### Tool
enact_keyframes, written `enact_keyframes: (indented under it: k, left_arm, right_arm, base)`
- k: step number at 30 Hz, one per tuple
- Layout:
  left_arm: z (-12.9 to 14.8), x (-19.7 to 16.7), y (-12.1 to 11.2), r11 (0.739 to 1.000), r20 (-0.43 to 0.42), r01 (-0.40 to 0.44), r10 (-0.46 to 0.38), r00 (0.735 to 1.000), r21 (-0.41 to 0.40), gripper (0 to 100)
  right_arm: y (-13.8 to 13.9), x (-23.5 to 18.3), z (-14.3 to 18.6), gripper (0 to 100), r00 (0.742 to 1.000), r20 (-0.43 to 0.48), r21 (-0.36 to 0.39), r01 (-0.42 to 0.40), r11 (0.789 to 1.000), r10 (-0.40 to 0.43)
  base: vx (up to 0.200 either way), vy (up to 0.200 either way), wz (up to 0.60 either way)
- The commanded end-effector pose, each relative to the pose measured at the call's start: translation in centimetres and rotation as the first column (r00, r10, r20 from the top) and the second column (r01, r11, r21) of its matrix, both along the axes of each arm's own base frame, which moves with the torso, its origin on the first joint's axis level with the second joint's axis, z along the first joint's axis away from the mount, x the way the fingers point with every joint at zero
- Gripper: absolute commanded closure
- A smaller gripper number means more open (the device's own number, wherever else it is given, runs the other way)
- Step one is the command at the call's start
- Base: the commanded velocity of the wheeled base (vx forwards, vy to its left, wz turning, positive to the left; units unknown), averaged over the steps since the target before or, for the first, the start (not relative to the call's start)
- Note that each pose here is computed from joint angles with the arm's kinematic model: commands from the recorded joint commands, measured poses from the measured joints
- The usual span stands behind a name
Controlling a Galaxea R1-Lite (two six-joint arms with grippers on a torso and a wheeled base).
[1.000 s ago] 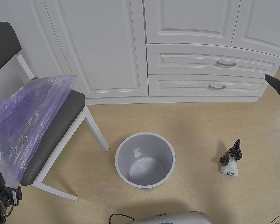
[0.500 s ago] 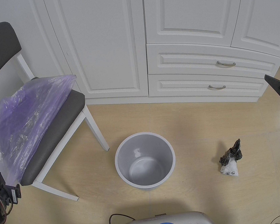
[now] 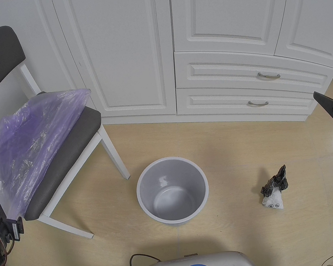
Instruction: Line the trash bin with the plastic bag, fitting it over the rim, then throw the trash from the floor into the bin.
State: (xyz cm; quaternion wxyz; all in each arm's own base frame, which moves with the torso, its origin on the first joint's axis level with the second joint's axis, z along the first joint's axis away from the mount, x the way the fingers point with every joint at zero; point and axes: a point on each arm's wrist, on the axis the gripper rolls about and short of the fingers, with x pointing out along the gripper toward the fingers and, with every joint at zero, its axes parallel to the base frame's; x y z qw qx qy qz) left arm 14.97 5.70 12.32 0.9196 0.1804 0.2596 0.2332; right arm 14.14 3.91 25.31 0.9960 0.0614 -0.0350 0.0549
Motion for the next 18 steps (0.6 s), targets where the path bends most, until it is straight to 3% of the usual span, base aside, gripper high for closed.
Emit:
enact_keyframes:
  k: [1, 18]
  left_arm:
    - [-0.6, 0.9, 0.6, 1.0, -0.006, -0.021, 0.021, 1.0, -0.002, 0]
    - [-0.9, 1.4, 2.4, 0.994, 0.065, -0.105, 0.102, 0.993, 0.032, 0]
  right_arm:
    - [0.1, -0.4, 0.1, 0, 1.0, 0.01, 0.003, -0.015, 1.0, 0.015]
    - [0.3, -0.8, 0.3, 0, 0.999, 0.022, 0.01, -0.038, 0.999, 0.038]
  base:
    - [0.0, 0.0, 0.0]
    - [0.0, 0.0, 0.0]
